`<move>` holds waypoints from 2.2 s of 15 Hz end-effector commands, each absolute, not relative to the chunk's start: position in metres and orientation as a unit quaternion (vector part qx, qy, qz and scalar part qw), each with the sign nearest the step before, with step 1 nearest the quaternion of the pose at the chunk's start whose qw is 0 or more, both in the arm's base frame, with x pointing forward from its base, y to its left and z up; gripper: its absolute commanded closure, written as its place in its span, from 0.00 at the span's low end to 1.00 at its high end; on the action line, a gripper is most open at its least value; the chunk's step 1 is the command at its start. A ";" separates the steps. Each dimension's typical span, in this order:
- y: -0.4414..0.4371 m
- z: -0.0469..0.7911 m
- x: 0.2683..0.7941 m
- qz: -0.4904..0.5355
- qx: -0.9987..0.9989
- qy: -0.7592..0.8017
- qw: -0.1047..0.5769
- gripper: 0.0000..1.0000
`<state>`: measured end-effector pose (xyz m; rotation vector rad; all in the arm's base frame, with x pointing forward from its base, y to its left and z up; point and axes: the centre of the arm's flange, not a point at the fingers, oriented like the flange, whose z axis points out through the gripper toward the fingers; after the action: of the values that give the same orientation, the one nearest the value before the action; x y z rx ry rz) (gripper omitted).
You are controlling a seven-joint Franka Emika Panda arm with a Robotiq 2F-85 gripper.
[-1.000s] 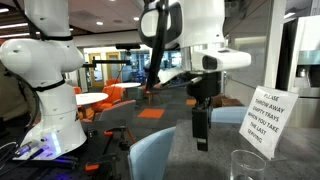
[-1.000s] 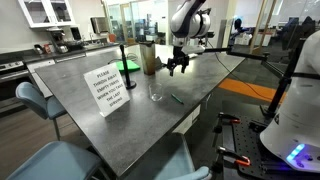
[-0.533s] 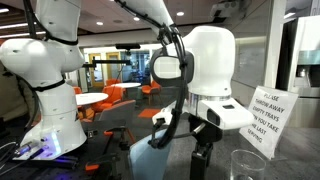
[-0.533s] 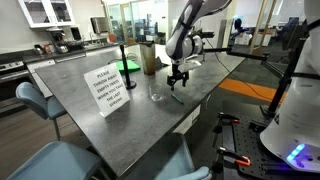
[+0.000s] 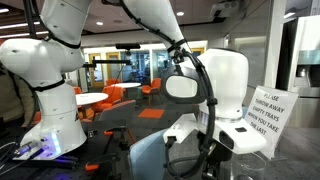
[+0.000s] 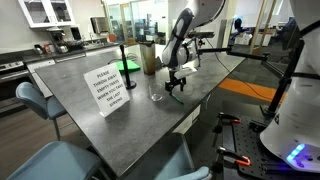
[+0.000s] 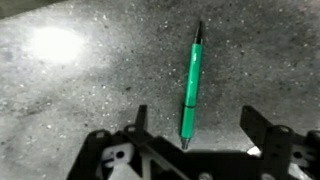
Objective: Put the green pen inside the glass cup
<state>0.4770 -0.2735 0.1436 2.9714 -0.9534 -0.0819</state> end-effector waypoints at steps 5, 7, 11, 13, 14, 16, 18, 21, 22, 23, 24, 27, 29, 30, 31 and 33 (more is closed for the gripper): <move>-0.279 0.122 0.496 -0.028 0.946 -0.321 0.017 0.29; -0.281 0.119 0.496 -0.030 0.945 -0.325 0.018 0.40; -0.285 0.118 0.494 -0.028 0.946 -0.323 0.022 0.80; -0.285 0.119 0.494 -0.027 0.947 -0.320 0.021 0.95; -0.285 0.121 0.494 -0.025 0.947 -0.318 0.022 0.99; -0.284 0.127 0.493 -0.019 0.948 -0.318 0.025 0.96; -0.283 0.140 0.493 -0.005 0.949 -0.314 0.029 0.96; -0.282 0.174 0.497 0.016 0.949 -0.313 0.043 0.96; -0.283 0.186 0.497 0.029 0.948 -0.315 0.047 0.96; -0.284 0.201 0.498 0.045 0.945 -0.319 0.053 0.96; -0.284 0.215 0.500 0.064 0.941 -0.328 0.058 0.96; -0.278 0.252 0.516 0.139 0.916 -0.370 0.072 0.96; -0.270 0.266 0.529 0.174 0.901 -0.391 0.068 0.96; -0.264 0.269 0.535 0.188 0.895 -0.398 0.068 0.96; -0.256 0.271 0.542 0.208 0.890 -0.399 0.070 0.96; -0.242 0.271 0.555 0.244 0.880 -0.400 0.082 0.96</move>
<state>0.5488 -0.2609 0.2711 2.7222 -1.1736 0.6157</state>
